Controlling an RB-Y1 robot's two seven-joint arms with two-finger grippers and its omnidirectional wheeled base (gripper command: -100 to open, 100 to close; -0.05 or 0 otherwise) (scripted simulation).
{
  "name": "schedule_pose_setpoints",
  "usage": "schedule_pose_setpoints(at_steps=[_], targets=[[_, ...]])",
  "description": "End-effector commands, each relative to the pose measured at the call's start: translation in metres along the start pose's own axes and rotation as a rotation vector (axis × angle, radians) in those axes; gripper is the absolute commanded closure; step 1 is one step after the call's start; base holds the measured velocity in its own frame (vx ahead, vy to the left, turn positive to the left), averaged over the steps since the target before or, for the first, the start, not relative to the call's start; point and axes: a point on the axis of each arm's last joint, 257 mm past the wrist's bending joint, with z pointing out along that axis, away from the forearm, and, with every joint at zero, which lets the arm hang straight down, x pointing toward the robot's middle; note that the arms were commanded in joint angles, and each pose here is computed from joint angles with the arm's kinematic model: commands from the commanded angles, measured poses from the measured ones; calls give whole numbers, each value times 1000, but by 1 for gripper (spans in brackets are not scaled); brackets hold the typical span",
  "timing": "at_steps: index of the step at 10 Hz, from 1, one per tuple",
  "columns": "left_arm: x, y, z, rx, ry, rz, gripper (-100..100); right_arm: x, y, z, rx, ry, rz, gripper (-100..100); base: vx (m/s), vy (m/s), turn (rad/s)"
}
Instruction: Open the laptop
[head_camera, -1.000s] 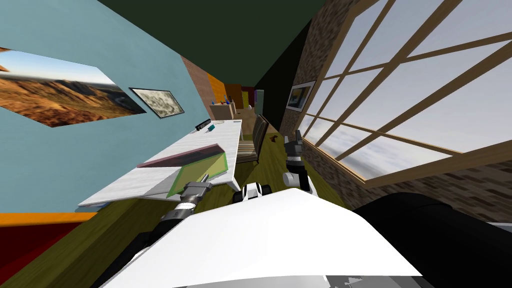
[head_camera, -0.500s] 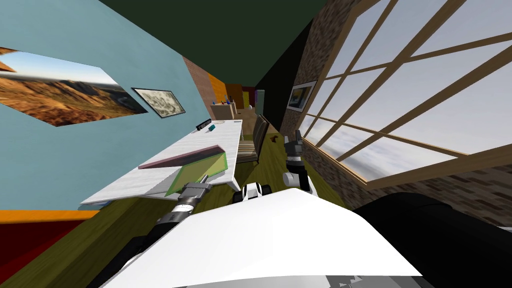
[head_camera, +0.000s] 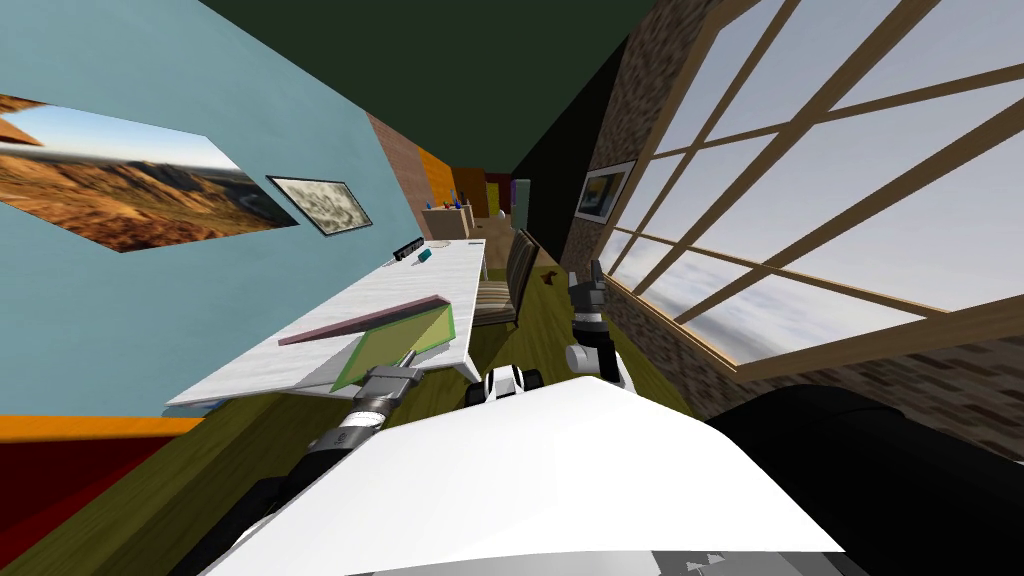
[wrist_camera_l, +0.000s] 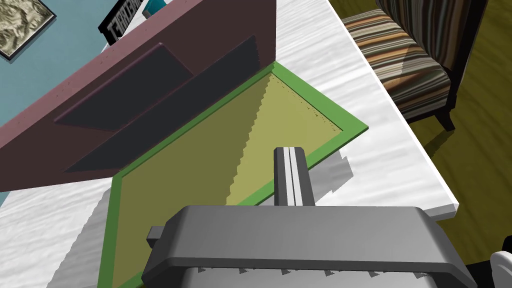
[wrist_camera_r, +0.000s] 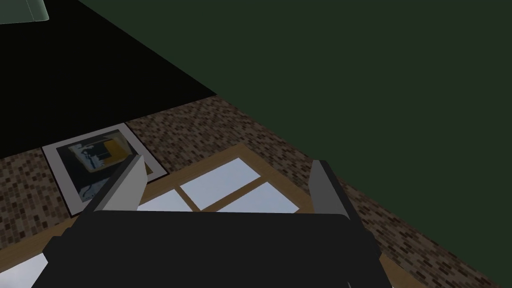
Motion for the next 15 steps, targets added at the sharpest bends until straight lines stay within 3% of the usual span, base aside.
schedule_pose_setpoints(at_steps=[1,4,5,10,12,13,15], targets=[[0,0,0,0,0,0,100,0,0,0,0,0,0,0,-8,13,-38],[0,0,0,0,0,0,100,0,0,0,0,0,0,0,-2,4,-12],[-10,-15,10,51,-6,8,100,0,0,0,0,0,0,0,-127,23,26],[-21,-9,49,34,26,-31,100,0,0,0,0,0,0,0,-59,25,-1],[-38,-5,50,26,-4,-45,100,0,0,0,0,0,0,0,16,-9,0],[-26,-11,39,26,5,-42,-100,0,0,0,0,0,0,0,42,-5,32],[-18,-14,28,22,8,-41,-100,0,0,0,0,0,0,0,69,-13,49]])
